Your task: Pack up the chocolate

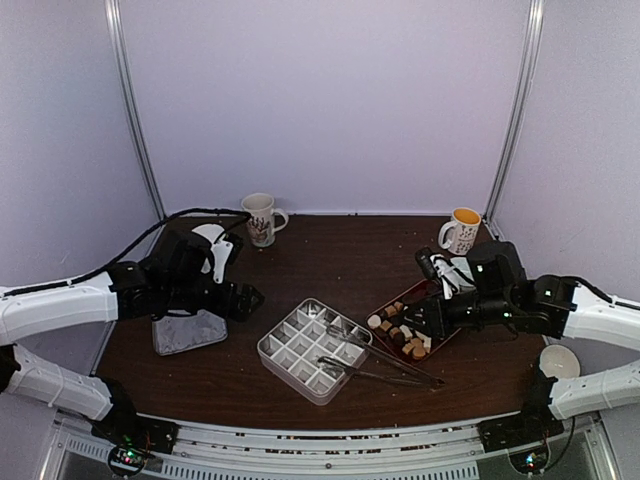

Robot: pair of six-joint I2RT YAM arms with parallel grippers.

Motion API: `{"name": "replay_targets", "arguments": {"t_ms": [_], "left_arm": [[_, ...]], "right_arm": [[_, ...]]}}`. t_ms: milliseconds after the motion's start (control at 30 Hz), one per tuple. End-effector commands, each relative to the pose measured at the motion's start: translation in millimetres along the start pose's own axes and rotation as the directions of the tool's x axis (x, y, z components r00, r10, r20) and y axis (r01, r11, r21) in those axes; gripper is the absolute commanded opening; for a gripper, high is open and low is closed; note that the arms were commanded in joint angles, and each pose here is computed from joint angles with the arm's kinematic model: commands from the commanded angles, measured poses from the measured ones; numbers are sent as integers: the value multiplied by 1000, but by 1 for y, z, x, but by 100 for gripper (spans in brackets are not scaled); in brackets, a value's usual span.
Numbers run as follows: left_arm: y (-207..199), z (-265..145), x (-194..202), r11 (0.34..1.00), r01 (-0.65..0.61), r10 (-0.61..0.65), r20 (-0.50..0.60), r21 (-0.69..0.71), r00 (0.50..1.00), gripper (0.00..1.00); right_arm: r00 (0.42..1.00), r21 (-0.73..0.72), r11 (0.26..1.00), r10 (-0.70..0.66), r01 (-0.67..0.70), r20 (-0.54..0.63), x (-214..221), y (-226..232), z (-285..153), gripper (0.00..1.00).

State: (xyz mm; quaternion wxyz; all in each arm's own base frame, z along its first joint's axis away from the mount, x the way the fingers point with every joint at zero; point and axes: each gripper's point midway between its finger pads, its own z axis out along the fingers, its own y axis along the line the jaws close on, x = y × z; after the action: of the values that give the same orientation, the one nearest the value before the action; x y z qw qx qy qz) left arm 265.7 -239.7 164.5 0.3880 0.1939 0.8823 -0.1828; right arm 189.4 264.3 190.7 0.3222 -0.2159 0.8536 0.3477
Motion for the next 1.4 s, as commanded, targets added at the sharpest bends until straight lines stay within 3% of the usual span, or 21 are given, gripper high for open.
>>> {"name": "replay_targets", "arguments": {"t_ms": [0, 133, 367, 400, 667, 767, 900, 1133, 1367], "left_arm": [[4, -9, -3, 999, 44, -44, 41, -4, 998, 96], [2, -11, -2, 999, 44, -45, 37, 11, 998, 96], [2, -16, -1, 999, 34, -34, 36, 16, 999, 96], [2, -16, 0, 999, 33, -33, 36, 18, 999, 96], [2, -20, -1, 999, 30, -31, 47, 20, 998, 96], [4, -25, -2, 1000, 29, -30, 60, 11, 998, 96], [7, -29, -1, 1000, 30, -30, 71, 5, 997, 96], [6, -28, 2, 999, 32, -33, 62, 13, 998, 96], [7, -27, 4, 1000, 29, -29, 62, 8, 998, 97]], "right_arm": [[999, 70, 997, 22, -25, 47, -6, -11, -5, 28], [1000, 87, 996, 6, -4, -25, 12, -18, 2, 36], [965, -41, 989, -145, 139, -219, 84, -10, 6, 98], [962, -50, 987, -159, 151, -221, 87, -7, 7, 100], [886, 73, 910, -377, 409, -269, 95, -8, 25, 100], [854, 53, 877, -447, 477, -267, 92, 1, 24, 100], [838, 71, 859, -471, 507, -276, 87, 0, 25, 100], [750, 40, 823, -495, 566, -439, 110, -5, 54, 100], [705, 40, 804, -495, 593, -508, 113, -6, 80, 100]]}}
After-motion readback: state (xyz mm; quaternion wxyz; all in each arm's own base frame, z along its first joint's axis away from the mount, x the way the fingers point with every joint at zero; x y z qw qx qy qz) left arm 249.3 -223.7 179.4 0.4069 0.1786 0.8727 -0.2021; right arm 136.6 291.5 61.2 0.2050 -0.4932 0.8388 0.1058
